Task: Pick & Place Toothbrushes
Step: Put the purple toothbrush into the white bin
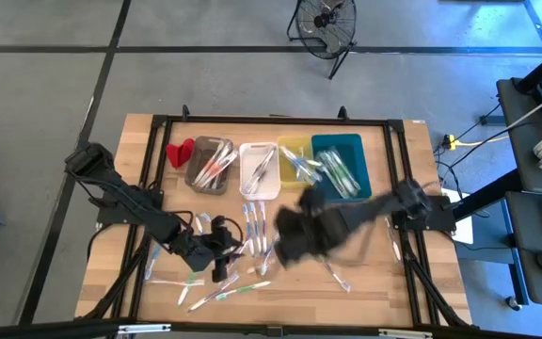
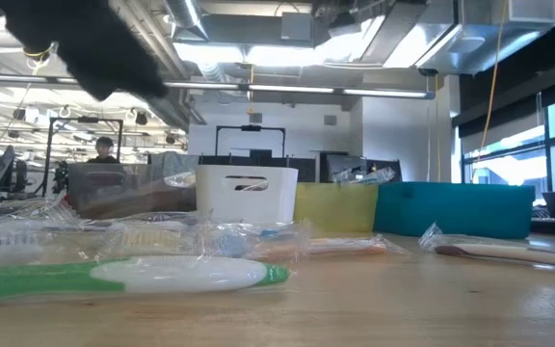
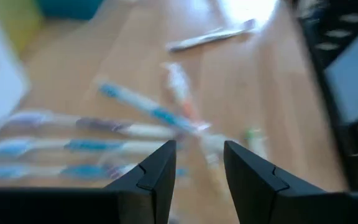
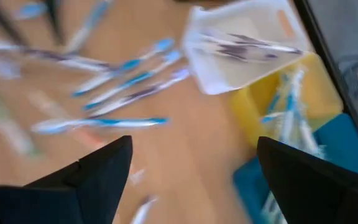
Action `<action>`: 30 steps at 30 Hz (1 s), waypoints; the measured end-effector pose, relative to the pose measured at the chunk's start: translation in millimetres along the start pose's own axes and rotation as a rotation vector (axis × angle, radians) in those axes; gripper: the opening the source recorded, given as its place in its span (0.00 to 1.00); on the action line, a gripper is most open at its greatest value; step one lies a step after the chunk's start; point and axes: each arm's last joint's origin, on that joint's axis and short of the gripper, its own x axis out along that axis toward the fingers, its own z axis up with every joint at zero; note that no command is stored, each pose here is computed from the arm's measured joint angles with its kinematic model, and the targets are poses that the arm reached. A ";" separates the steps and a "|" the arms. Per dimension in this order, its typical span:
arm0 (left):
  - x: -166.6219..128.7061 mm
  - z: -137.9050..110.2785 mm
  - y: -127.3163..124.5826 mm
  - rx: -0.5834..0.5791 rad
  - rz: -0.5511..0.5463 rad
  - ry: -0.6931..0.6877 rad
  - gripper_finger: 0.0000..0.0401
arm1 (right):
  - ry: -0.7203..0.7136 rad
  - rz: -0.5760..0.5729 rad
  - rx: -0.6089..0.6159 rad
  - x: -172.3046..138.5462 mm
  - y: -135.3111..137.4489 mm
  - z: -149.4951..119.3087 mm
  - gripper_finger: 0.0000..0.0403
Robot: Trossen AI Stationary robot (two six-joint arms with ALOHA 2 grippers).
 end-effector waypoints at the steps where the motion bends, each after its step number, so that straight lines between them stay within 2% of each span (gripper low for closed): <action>1: 1.0 2.6 -2.2 0.016 -0.023 -0.010 0.32 | -0.027 0.005 -0.005 -9.2 10.7 -9.4 0.86; 7: -3.8 27.7 -24.8 0.144 -0.108 -0.062 0.32 | -0.204 0.019 0.007 -55.3 59.0 -69.1 0.84; 13: -9.0 48.5 -31.3 0.148 -0.019 0.063 0.32 | -0.272 0.022 -0.011 -68.9 82.2 -113.1 0.85; 19: -1.6 57.1 -28.1 0.064 0.118 0.235 0.32 | -0.332 -0.014 -0.051 -68.5 88.1 -127.5 0.88; 27: 37.6 33.4 -13.9 -0.114 0.231 0.475 0.32 | -0.331 -0.044 -0.079 -61.3 88.9 -129.7 0.89; 30: 47.6 30.7 -8.6 -0.177 0.225 0.530 0.32 | -0.329 -0.055 -0.093 -58.8 88.3 -128.5 0.88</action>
